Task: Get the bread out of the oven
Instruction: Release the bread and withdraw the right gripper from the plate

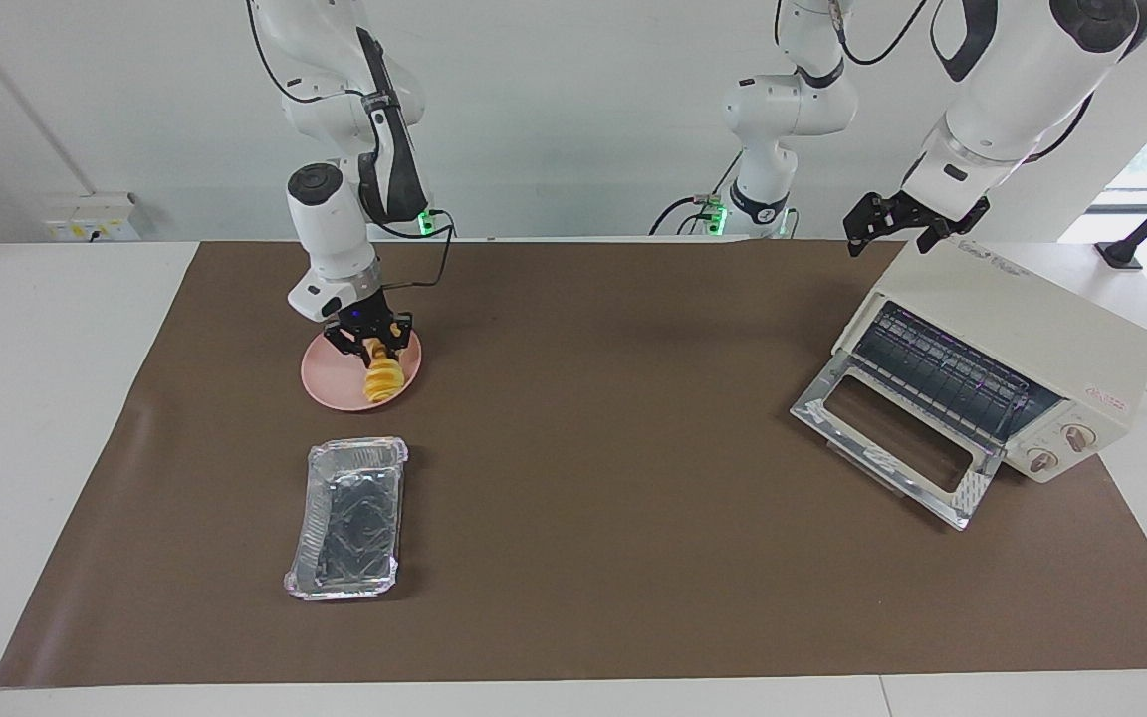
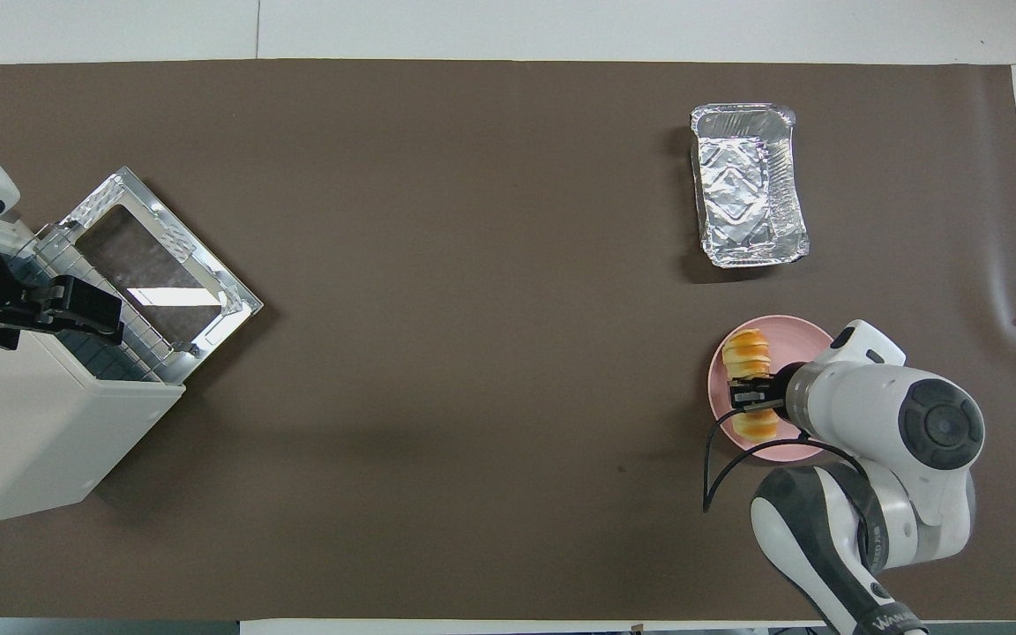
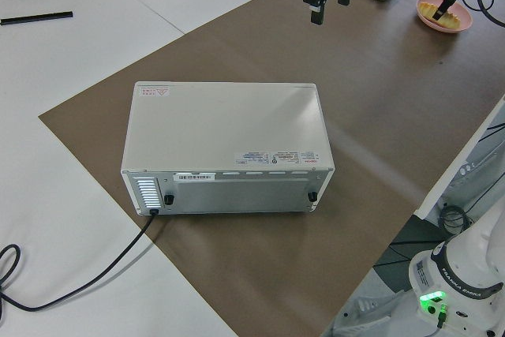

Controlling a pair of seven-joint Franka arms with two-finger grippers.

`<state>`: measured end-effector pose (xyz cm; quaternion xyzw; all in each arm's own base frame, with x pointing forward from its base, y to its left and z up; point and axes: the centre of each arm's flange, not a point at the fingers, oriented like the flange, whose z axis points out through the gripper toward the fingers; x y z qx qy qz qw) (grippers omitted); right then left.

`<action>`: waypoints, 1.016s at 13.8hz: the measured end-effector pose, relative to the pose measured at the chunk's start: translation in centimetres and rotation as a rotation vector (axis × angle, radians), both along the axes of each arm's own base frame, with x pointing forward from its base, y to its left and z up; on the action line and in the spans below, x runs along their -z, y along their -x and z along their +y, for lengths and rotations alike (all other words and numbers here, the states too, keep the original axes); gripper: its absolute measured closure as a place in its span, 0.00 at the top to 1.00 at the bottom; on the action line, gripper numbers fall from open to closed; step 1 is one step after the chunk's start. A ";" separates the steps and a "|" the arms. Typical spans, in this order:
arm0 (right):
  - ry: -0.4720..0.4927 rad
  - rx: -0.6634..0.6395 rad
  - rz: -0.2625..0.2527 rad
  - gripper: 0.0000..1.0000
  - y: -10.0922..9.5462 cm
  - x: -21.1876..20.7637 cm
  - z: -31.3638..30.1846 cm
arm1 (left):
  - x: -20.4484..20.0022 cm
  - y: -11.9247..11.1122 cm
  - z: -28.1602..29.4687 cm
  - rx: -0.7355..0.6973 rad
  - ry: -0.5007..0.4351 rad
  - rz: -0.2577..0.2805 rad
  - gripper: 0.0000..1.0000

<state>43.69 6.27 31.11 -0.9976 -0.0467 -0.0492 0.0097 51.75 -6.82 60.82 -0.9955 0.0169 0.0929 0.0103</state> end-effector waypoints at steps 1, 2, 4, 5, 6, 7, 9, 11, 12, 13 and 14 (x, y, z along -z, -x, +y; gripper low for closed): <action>0.003 0.000 0.028 0.67 -0.4 -0.6 0.0 | 0.0 0.0 0.0 0.000 0.000 0.000 1.00; 0.006 0.001 0.057 0.80 -1.2 -2.0 0.1 | 0.0 0.0 0.0 0.000 0.000 0.000 1.00; 0.007 0.008 0.078 0.99 -3.5 -6.1 -0.2 | 0.0 0.0 0.0 0.000 0.000 0.000 1.00; 0.006 0.008 0.074 1.00 -4.5 -8.4 -0.7 | 0.0 0.0 0.0 0.000 0.000 0.000 1.00; 0.005 0.002 0.065 1.00 -5.5 -10.8 -1.4 | 0.0 0.0 0.0 0.000 0.000 0.000 1.00; 0.005 -0.009 0.054 1.00 -6.4 -13.2 -2.4 | 0.0 0.0 0.0 0.000 0.000 0.000 1.00; 0.007 -0.042 0.045 1.00 -7.5 -17.3 -4.4 | 0.0 0.0 0.0 0.000 0.000 0.000 1.00; 0.007 -0.055 0.049 1.00 -7.9 -20.5 -6.0 | 0.0 0.0 0.0 0.000 0.000 0.000 1.00; 0.008 -0.061 0.054 1.00 -7.9 -21.5 -6.5 | 0.0 0.0 0.0 0.000 0.000 0.000 1.00; 0.007 -0.065 0.061 1.00 -7.9 -22.0 -6.7 | 0.0 0.0 0.0 0.000 0.000 0.000 1.00; 0.007 -0.070 0.074 1.00 -7.8 -22.4 -6.7 | 0.0 0.0 0.0 0.000 0.000 0.000 1.00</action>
